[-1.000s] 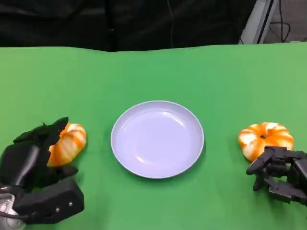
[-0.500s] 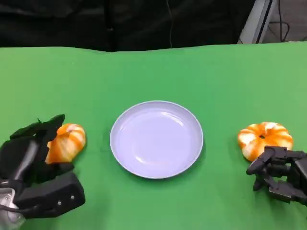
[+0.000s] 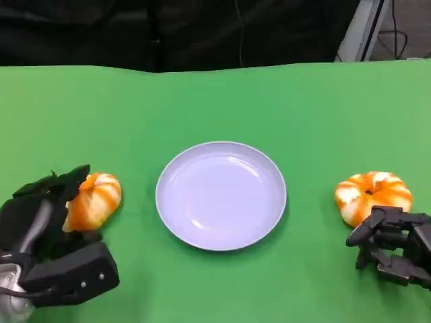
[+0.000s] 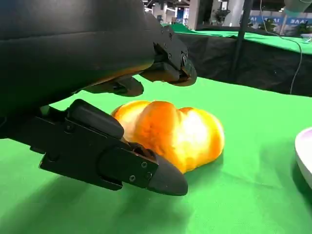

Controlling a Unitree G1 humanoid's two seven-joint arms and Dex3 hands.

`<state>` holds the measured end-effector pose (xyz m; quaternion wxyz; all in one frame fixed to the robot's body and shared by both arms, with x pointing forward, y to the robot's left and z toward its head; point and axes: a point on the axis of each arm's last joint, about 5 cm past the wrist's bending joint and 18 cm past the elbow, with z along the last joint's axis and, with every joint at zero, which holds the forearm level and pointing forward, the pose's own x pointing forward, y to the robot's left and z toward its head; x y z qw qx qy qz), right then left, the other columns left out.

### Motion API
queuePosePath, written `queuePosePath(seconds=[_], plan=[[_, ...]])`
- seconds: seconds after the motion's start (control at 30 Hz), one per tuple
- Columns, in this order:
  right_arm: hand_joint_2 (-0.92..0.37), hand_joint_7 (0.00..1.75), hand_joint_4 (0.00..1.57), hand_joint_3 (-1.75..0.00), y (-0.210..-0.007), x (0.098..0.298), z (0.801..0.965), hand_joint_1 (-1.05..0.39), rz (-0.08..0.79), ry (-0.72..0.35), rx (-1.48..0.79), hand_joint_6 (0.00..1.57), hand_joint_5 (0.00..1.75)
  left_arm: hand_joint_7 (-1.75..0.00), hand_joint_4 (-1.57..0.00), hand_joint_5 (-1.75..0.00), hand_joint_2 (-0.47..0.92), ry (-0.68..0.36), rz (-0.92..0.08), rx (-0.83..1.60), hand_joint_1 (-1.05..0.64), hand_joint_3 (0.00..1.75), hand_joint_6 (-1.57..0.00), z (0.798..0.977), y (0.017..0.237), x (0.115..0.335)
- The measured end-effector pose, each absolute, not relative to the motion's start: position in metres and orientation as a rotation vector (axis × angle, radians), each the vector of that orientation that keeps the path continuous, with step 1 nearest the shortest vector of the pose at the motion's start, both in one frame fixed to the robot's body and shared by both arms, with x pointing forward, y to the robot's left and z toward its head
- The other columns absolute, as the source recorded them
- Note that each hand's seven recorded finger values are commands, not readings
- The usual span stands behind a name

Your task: Grasp the bread from the table and place it into the plate.

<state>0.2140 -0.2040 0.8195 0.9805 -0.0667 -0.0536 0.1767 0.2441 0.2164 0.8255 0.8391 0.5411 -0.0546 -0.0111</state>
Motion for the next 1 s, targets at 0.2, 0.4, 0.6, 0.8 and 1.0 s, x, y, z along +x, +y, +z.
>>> queuePosePath(seconds=[0.2,0.4,0.6,0.8,1.0], plan=[[-0.8,0.95,0.89,-0.68,-0.204,0.214,0.8195,0.09,0.359,-0.108,-0.134,0.95,1.37,-0.01,-0.41,0.0,0.92,-0.115,-0.023,1.144,-0.76,0.07,-0.39,0.8255,0.2164,0.2441],[-0.8,0.95,0.89,-0.68,-0.204,0.214,0.8195,0.09,0.359,-0.108,-0.134,0.95,1.37,0.0,-0.41,0.0,0.92,-0.116,-0.024,1.145,-0.77,0.08,-0.38,0.8255,0.2164,0.2441],[-0.81,0.95,0.89,-0.66,-0.204,0.214,0.8195,0.09,0.359,-0.108,-0.134,0.95,1.37,0.0,-0.41,0.0,0.92,-0.111,-0.022,1.15,-0.7,0.07,-0.39,0.8256,0.2163,0.2447],[-0.81,0.95,0.89,-0.66,-0.2041,0.214,0.8195,0.09,0.359,-0.108,-0.134,0.95,1.37,-0.01,-0.41,0.0,0.92,-0.088,-0.033,1.174,-0.67,0.06,-0.41,0.8259,0.2142,0.2471],[-0.82,0.94,0.89,-0.65,-0.2045,0.214,0.8197,0.1,0.361,-0.11,-0.13,0.95,1.38,-0.01,-0.41,0.0,0.92,-0.075,-0.054,1.198,-0.71,0.11,-0.44,0.8257,0.2116,0.2487]])
